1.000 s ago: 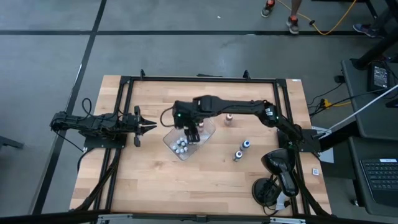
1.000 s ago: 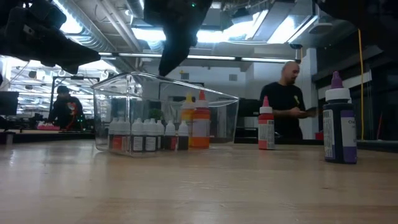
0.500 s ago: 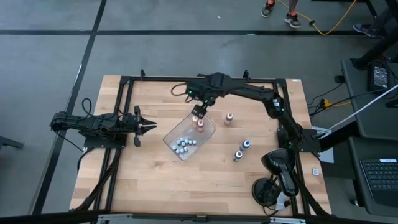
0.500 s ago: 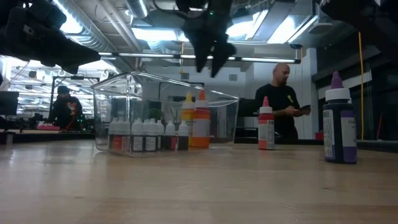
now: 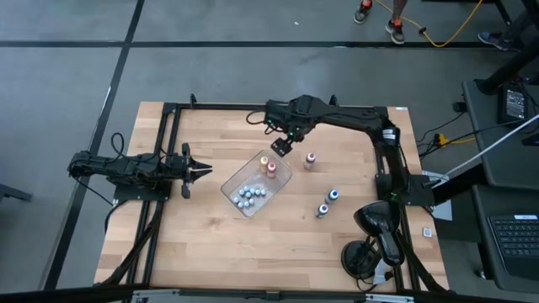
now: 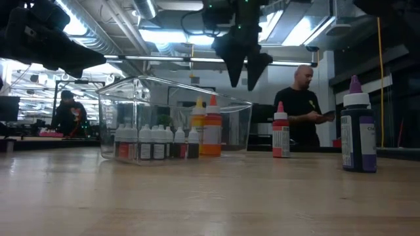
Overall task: Pick & Place food coloring
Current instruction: Put the large pink food coloring bottle into the transparent bin
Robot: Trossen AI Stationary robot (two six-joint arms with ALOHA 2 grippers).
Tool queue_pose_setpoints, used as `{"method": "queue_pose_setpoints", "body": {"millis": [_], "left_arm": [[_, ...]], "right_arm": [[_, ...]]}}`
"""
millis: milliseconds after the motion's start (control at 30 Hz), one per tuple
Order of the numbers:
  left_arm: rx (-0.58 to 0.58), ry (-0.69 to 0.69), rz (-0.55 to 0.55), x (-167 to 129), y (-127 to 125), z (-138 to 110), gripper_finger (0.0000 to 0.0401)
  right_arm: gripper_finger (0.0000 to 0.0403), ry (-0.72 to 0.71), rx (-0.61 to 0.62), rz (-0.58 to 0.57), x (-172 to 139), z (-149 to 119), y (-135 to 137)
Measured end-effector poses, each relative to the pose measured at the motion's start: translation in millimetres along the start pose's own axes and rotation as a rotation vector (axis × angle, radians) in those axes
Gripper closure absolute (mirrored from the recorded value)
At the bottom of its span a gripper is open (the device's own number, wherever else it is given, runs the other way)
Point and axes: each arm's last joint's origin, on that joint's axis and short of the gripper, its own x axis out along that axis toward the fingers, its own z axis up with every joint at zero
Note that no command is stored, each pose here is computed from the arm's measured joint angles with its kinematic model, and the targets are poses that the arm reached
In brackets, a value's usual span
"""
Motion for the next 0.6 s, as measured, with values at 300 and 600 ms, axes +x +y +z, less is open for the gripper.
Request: {"method": "queue_pose_setpoints", "body": {"millis": [300, 600], "left_arm": [[0.0, 0.0, 0.0, 0, 0, 0, 0.0343], [0.0, 0.0, 0.001, 0, 0, 0, 0.0347]], "right_arm": [[0.0084, 0.051, 0.109, 0.005, 21, -36, -8], [0.0084, 0.062, 0.126, 0.022, 47, -74, -25]]}}
